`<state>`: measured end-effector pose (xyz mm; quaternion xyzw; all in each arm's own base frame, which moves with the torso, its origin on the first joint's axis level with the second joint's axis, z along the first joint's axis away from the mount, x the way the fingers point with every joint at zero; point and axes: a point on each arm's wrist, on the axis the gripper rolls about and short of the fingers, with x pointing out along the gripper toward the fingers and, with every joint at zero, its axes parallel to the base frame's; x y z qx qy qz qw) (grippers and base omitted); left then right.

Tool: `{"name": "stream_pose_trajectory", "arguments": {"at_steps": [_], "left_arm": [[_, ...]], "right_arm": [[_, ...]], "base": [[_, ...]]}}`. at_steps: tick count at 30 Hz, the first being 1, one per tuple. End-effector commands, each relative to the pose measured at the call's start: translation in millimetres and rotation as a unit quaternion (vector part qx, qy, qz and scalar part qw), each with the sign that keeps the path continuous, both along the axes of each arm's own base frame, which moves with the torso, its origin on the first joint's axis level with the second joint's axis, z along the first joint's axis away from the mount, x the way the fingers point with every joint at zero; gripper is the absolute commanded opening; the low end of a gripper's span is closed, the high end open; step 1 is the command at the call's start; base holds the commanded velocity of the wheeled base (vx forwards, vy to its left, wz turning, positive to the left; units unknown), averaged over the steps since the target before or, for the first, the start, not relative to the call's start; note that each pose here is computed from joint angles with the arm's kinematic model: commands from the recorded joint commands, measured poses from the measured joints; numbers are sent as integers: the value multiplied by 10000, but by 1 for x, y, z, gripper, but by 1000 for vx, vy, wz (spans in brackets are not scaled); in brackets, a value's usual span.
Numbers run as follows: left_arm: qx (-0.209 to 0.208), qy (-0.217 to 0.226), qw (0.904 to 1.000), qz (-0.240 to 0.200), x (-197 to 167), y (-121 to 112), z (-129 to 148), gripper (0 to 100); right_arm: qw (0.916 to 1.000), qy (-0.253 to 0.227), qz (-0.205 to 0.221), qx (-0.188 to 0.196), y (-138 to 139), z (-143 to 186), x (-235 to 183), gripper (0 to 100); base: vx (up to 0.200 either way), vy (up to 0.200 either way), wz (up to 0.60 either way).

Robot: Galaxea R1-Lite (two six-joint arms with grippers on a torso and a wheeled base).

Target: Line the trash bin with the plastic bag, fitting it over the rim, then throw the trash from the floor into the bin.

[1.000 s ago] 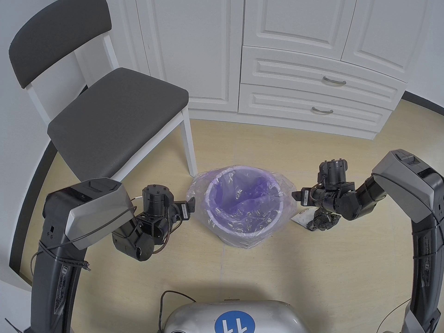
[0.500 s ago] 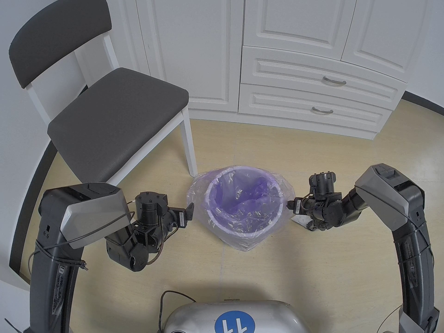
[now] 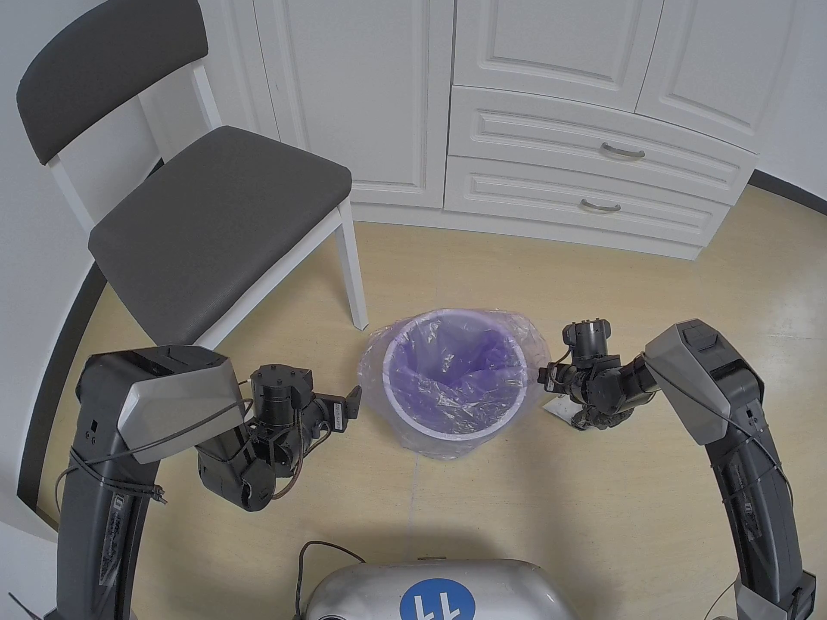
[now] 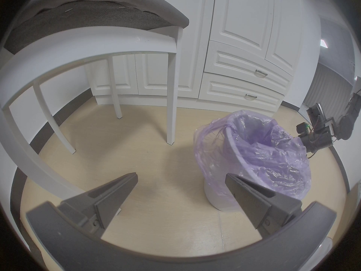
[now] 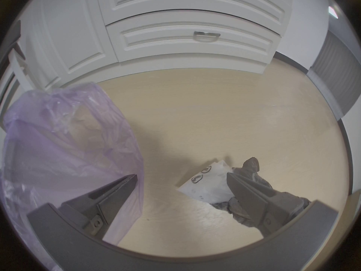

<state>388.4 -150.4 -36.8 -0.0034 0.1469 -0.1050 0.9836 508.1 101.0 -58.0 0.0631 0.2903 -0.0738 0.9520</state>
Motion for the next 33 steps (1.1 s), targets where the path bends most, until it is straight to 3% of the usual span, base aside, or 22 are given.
{"name": "stream_pose_trajectory", "arguments": {"at_steps": [1,6,13,22,33], "left_arm": [[31,128,9999,-51,1,-1,-15,100],[26,137,9999,-49,6,-3,-24,100],[17,147,9999,-60,12,-7,-39,100],[-20,93,9999,-33,13,-5,-37,100],[-174,-202,9996,-121,50,-19,-35,100]], "right_arm": [[9994,162,-297,-108,-3,-29,10,100],[9994,129,-320,-52,-1,-27,9,100],[9996,159,-207,67,-1,18,-10,100],[9980,340,541,-14,15,82,-65,100],[9946,-306,984,-121,31,114,-97,100]], "base": [[0,0,0],[0,0,0],[0,0,0],[0,0,0],[0,0,0]]}}
